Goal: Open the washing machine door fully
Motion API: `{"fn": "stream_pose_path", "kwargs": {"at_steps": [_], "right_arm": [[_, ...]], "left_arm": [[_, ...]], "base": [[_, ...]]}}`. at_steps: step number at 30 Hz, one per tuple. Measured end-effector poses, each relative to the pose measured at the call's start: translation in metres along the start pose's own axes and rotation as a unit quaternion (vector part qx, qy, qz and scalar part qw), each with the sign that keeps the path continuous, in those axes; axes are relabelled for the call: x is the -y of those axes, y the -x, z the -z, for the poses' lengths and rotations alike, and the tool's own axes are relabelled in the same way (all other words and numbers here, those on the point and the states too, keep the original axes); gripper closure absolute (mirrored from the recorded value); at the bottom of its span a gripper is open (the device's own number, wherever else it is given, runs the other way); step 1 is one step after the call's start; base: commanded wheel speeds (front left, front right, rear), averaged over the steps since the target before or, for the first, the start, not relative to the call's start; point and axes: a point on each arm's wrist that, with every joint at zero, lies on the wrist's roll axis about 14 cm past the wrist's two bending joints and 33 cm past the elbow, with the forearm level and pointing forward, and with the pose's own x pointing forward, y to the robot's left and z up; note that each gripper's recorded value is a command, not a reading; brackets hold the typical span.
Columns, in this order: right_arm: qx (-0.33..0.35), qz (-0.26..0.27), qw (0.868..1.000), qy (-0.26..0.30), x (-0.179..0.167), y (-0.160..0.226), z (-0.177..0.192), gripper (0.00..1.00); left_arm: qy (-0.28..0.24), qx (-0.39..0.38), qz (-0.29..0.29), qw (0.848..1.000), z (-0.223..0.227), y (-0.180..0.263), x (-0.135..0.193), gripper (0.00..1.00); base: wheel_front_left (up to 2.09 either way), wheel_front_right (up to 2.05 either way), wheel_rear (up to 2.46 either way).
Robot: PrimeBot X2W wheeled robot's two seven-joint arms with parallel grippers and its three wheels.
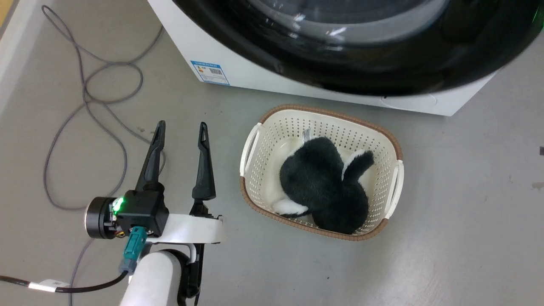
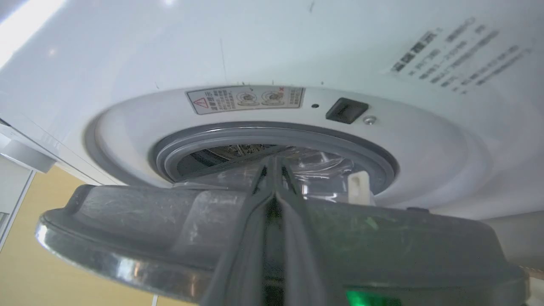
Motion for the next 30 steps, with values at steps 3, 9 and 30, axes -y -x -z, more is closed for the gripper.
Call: {"fn": "stream_pose_path", "kwargs": {"at_steps": [3,9,30], "right_arm": [[-0.015,-0.002,1.000,0.000,-0.001,0.003,0.011,1.00],[-0.070,-0.008,0.997,0.013,-0.004,0.015,0.045,1.00],[-0.229,-0.058,0.972,0.008,-0.029,0.098,0.165,1.00]], "left_arm": [[0.001,0.004,0.001,1.000,-0.003,0.000,0.001,0.00],[0.003,0.015,0.000,1.000,-0.012,0.002,0.000,0.00],[0.003,0.037,0.008,0.999,-0.036,0.027,0.000,0.00]], "base": [[0.00,0.00,0.00],[0.00,0.00,0.00],[0.00,0.00,0.00]]}}
